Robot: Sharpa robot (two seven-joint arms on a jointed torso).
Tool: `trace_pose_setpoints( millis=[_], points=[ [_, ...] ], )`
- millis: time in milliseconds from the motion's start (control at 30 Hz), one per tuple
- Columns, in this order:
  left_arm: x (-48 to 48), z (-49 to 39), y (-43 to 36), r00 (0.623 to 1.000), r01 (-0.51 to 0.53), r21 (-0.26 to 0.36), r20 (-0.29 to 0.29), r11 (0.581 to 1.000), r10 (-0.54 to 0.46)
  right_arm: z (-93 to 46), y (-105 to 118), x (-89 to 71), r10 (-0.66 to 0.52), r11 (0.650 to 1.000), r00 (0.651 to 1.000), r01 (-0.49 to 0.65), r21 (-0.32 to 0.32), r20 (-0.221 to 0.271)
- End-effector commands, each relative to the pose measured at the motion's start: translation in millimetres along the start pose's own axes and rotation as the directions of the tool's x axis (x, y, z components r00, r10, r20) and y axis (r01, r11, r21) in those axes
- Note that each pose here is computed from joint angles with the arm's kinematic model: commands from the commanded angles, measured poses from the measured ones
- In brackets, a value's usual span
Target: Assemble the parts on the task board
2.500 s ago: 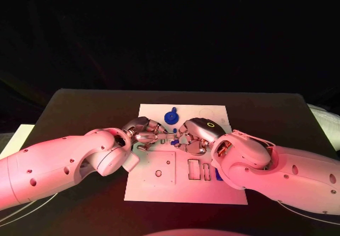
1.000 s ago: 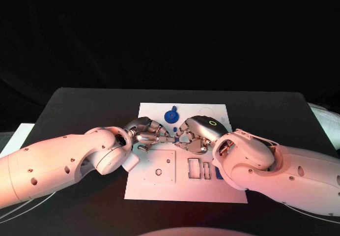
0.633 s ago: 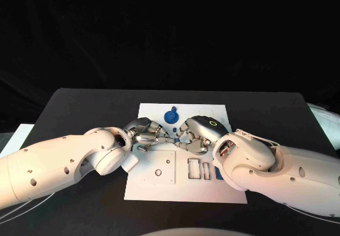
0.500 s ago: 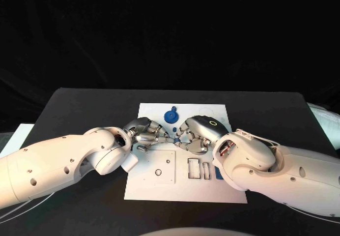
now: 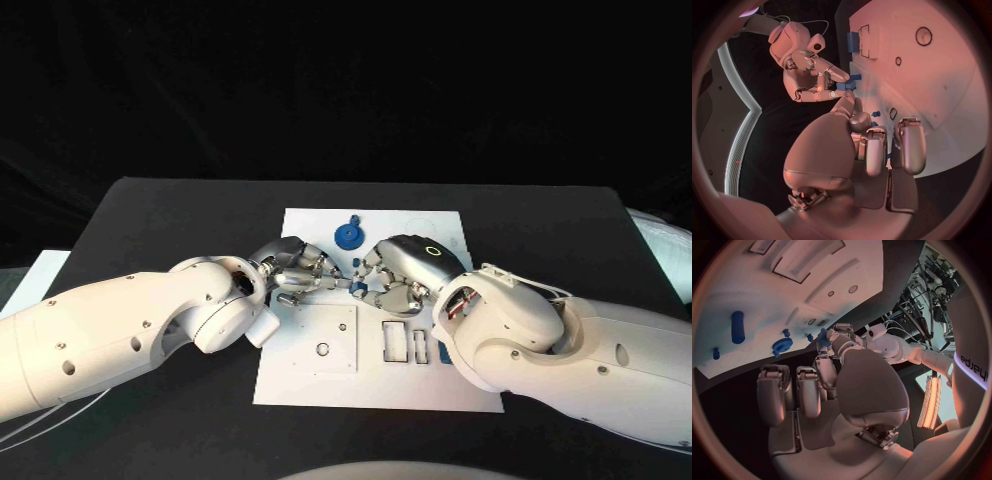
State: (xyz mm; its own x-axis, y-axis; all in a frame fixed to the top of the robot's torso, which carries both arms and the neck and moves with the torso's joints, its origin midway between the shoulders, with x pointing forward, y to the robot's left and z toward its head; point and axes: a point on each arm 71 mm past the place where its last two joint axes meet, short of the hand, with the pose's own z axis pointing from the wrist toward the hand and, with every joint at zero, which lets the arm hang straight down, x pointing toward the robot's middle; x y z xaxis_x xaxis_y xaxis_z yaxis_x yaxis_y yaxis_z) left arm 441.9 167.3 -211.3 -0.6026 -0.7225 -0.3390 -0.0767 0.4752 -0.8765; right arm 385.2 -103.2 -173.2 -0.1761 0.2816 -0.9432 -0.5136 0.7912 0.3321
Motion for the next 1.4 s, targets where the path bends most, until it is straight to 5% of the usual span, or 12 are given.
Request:
trace_pose_setpoints(
  millis=[33,533,967,1400],
  points=[
    [3.5,0.7,-1.2,1.0,-0.01,0.002,-0.013,1.0,0.01,-0.1,6,-3.8,-0.017,0.999,0.999,0.018,-0.033,0.033],
    [2.9,0.4,-1.2,1.0,-0.012,0.004,-0.008,1.0,0.012,1.6,3,-5.0,-0.038,0.999,0.999,0.039,-0.025,0.037],
    [-10.4,-2.7,5.3,0.999,-0.011,-0.001,0.046,1.0,0.011,4.2,-6,-3.9,-0.054,0.999,0.998,0.054,-0.003,0.024],
    [-27.5,-10.3,13.3,0.993,0.04,0.005,0.112,0.999,-0.04,31.4,-12,10.6,-0.122,0.991,0.992,0.123,0.059,-0.018]
  ],
)
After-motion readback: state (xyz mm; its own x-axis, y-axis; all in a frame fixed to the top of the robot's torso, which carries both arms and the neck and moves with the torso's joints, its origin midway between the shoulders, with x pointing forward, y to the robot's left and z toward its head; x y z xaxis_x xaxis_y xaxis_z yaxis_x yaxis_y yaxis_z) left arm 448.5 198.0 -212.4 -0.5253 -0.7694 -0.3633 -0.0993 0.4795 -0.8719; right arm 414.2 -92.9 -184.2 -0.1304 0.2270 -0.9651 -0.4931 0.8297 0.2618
